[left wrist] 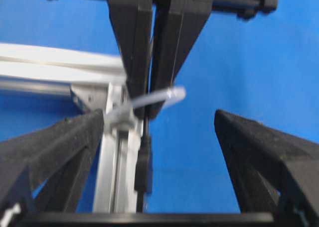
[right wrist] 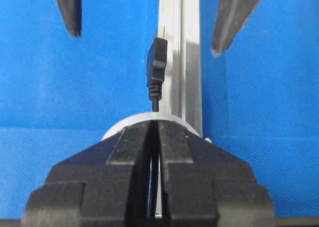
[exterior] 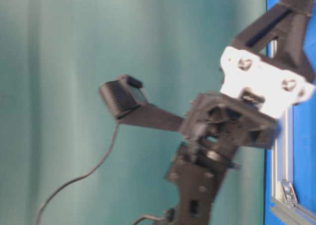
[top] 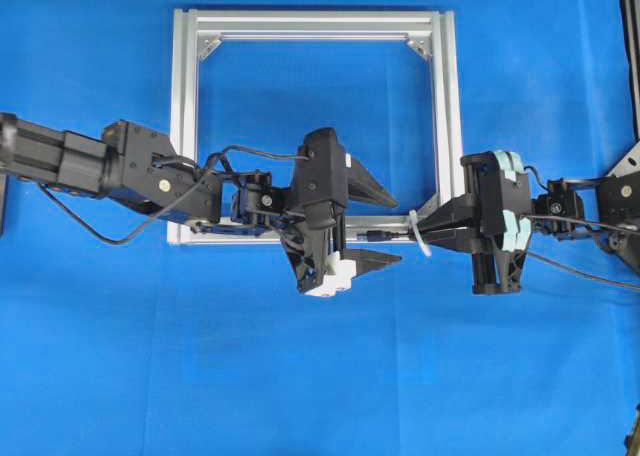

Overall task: Insert the wire through the string loop located on the right side.
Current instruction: 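Close the left gripper on the USB plug beside the loop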

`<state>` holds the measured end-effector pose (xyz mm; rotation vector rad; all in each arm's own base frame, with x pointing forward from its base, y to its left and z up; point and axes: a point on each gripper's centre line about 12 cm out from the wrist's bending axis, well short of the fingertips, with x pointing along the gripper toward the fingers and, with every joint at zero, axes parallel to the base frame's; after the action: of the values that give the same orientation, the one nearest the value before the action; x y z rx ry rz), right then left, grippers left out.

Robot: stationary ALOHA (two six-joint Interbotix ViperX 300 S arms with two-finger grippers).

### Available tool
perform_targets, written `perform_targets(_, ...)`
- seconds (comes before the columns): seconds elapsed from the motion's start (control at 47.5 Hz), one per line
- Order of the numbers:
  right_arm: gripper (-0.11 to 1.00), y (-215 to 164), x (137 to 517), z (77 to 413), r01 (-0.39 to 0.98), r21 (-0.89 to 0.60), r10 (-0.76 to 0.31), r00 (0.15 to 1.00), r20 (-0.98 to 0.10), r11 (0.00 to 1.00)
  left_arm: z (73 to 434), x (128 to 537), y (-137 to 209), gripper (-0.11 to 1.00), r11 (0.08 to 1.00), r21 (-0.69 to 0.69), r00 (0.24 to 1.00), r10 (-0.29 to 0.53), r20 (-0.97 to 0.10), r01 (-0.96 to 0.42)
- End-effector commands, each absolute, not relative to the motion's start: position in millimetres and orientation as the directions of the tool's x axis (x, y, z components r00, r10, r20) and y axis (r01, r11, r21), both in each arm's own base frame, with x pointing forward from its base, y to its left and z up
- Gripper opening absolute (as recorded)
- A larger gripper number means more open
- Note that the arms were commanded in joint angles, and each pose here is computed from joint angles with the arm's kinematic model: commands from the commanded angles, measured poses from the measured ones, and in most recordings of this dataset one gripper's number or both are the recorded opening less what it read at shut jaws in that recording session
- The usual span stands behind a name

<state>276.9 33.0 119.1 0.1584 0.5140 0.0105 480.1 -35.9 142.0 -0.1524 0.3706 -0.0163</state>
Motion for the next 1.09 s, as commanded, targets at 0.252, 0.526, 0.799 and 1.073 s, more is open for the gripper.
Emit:
perform_targets(0.252,-0.04,34,281,125,0.023,0.156,0.053,0.882,-0.469,0.988,126,483,-38,0.88,0.989,-0.145,0.923,-0.046,-0.381,-0.010)
perform_targets(0.526,-0.04,34,280,124,0.023,0.155,0.053,0.882,-0.469,0.988,127,484,-39,0.87,0.989,-0.146,0.925,-0.048,-0.377,-0.008)
perform_targets(0.799,-0.04,34,281,125,0.023,0.156,0.053,0.882,-0.469,0.988,126,483,-38,0.87,0.989,-0.145,0.924,-0.048,-0.379,-0.008)
perform_targets(1.073,-0.04,34,281,125,0.023,0.156,0.053,0.882,-0.469,0.988,127,484,-38,0.87,0.989,-0.147,0.925,-0.047,-0.377,-0.009)
